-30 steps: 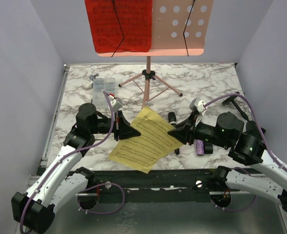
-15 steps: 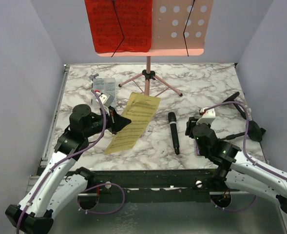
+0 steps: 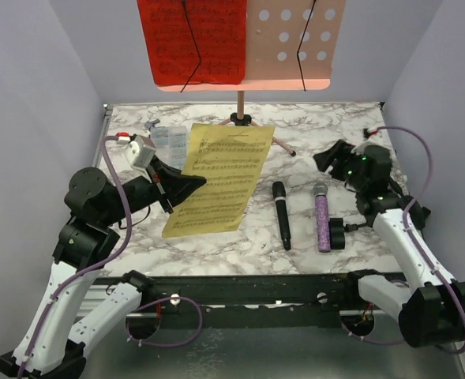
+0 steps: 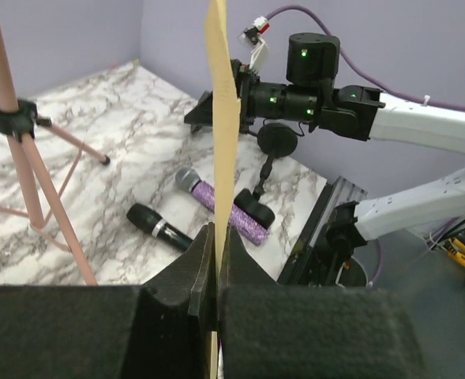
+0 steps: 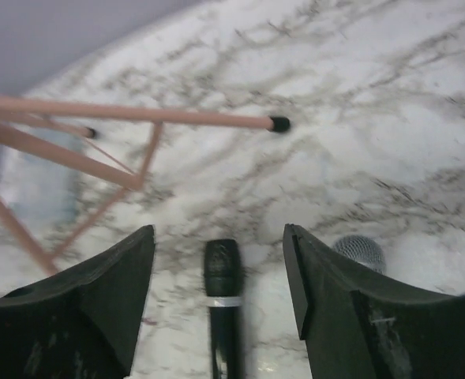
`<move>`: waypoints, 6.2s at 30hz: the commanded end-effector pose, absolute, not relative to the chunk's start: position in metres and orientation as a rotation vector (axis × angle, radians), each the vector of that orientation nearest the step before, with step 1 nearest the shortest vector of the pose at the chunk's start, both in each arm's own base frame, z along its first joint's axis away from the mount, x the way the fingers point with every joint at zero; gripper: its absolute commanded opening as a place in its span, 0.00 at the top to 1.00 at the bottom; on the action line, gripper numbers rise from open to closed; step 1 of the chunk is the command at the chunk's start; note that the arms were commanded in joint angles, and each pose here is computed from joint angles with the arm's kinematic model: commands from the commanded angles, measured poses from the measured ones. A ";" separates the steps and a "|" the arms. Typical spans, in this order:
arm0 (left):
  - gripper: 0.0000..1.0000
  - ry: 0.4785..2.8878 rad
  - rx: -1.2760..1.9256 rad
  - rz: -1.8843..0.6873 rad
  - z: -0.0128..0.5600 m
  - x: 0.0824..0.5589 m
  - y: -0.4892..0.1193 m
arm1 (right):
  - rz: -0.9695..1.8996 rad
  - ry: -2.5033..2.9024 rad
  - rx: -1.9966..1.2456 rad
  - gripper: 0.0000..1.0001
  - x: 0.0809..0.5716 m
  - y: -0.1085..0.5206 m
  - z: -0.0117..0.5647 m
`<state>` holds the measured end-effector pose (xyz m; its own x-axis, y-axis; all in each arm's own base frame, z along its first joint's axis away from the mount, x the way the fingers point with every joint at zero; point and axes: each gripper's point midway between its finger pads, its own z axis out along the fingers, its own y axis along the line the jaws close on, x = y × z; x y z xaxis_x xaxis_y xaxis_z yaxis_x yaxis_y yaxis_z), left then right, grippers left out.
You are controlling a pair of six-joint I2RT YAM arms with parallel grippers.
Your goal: Set up the instrument practice props
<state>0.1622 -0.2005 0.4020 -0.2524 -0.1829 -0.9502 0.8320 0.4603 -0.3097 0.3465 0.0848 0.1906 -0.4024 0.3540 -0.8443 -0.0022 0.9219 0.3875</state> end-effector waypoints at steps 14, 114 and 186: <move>1.00 1.342 0.340 -0.923 0.538 0.208 -0.180 | 1.189 1.392 0.169 0.23 0.326 0.043 0.472; 1.00 0.887 0.608 -1.030 0.659 0.361 -0.295 | 1.370 1.095 -0.498 0.99 0.378 0.212 0.589; 0.74 0.892 0.490 -1.033 0.652 0.395 -0.296 | 1.323 1.103 -0.450 0.95 0.380 0.224 0.589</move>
<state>0.3986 -0.3055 0.6401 0.1950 -0.5061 -0.8401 0.9058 0.4215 -0.0436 0.3892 0.2232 0.5829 -0.1505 0.5354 -0.8311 -0.9136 0.2460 0.3239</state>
